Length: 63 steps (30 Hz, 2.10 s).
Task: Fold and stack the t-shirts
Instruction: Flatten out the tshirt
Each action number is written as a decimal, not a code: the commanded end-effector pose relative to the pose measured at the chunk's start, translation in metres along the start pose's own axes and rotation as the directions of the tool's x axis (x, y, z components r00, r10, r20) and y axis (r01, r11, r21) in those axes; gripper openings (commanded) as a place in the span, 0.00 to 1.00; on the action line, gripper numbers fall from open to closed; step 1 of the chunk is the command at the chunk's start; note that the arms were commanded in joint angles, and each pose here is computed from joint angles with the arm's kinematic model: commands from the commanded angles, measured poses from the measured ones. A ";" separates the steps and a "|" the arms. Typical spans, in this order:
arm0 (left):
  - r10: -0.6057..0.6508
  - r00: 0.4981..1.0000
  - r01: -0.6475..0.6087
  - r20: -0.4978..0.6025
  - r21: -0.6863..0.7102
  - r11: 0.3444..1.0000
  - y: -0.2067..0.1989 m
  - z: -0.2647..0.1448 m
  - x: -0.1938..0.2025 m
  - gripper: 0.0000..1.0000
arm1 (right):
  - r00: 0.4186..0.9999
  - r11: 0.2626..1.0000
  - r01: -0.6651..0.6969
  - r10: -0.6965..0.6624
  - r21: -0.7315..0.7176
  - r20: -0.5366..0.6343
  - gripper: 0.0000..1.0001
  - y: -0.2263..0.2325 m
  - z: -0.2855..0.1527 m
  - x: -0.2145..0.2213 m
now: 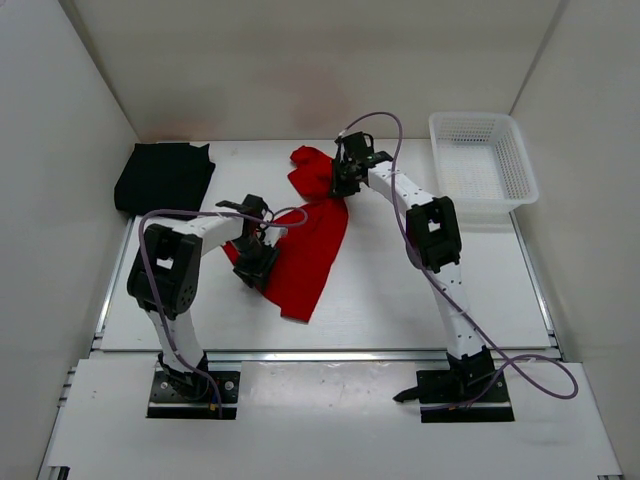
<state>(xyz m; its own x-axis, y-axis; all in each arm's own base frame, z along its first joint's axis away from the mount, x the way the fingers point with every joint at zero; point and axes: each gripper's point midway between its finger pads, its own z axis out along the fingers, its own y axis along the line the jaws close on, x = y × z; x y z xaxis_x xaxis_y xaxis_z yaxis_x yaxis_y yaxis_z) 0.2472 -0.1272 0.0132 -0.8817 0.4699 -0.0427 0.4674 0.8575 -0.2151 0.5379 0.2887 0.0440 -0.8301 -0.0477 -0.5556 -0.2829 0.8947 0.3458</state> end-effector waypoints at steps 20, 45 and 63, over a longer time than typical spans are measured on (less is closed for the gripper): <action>0.075 0.916 0.027 0.395 -0.245 0.969 0.094 -0.092 -0.165 0.59 | 0.951 0.933 -0.311 0.303 -0.183 -0.068 0.68 -0.043 -0.210 0.081; -0.072 0.962 0.124 0.262 -0.184 0.975 0.083 -0.032 -0.066 0.65 | 0.980 0.995 0.098 -0.091 0.029 -0.176 0.74 0.015 -0.093 0.055; -0.282 0.920 0.279 0.272 0.052 0.959 0.084 -0.013 -0.069 0.72 | 0.977 0.995 0.071 -0.056 0.065 -0.203 0.63 -0.007 -0.091 0.064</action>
<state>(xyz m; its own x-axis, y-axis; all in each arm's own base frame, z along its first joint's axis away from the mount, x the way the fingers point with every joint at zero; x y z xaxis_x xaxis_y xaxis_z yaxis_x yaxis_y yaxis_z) 0.3592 -0.0682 0.0175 -0.9583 0.1235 -0.2576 0.1795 0.9619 -0.2065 0.4338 0.2449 0.0516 -0.9105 -0.2109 -0.3556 -0.3120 0.9148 0.2564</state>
